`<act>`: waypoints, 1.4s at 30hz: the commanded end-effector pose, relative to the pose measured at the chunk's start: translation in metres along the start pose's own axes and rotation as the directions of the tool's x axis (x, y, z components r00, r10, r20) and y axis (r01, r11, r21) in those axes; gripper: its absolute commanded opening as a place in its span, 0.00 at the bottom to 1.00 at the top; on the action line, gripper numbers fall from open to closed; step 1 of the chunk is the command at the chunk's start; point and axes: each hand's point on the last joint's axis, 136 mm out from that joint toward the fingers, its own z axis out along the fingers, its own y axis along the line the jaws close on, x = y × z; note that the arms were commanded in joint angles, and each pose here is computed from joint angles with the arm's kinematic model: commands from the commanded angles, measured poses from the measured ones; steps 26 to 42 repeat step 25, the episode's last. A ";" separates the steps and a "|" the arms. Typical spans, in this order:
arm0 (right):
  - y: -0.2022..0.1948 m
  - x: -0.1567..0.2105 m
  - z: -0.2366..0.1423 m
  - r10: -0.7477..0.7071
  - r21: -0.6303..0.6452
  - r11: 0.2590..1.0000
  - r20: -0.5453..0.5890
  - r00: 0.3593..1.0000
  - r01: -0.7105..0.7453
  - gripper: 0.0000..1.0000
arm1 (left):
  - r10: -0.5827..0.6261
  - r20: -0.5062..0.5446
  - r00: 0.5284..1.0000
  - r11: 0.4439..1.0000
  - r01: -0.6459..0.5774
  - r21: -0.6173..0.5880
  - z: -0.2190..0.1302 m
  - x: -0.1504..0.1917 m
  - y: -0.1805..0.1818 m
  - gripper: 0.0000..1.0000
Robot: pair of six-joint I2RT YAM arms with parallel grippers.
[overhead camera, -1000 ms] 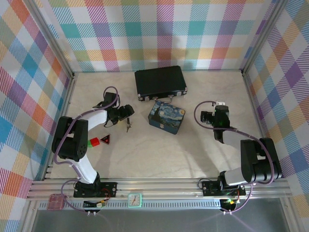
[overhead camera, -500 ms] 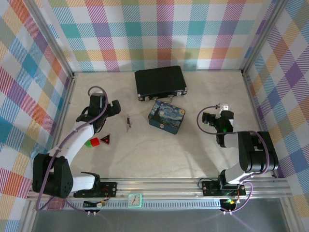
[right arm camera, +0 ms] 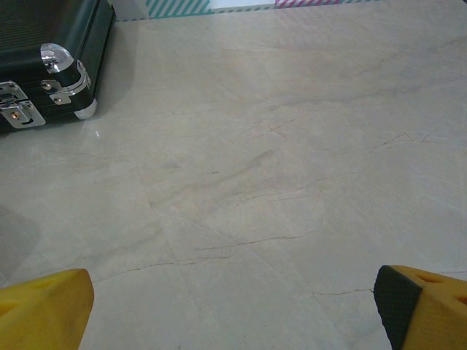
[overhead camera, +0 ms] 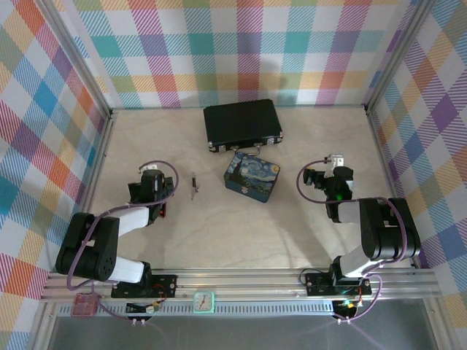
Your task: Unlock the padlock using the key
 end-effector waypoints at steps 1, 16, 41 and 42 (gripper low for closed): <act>0.006 -0.012 0.001 -0.003 -0.030 1.000 0.042 0.999 0.004 0.99 | -0.029 0.189 0.982 0.999 0.024 0.029 -0.004 -0.050 -0.002 1.00; 0.006 -0.012 0.001 -0.004 -0.029 1.000 0.042 0.999 0.005 0.99 | -0.178 0.245 0.953 0.965 0.120 0.232 0.012 -0.037 -0.017 1.00; 0.006 -0.012 0.001 -0.003 -0.031 1.000 0.042 0.999 0.005 0.99 | -0.124 0.214 0.969 0.975 0.079 0.206 0.016 -0.038 -0.027 1.00; 0.006 -0.012 0.001 -0.003 -0.031 1.000 0.042 0.999 0.005 0.99 | -0.124 0.214 0.969 0.975 0.079 0.206 0.016 -0.038 -0.027 1.00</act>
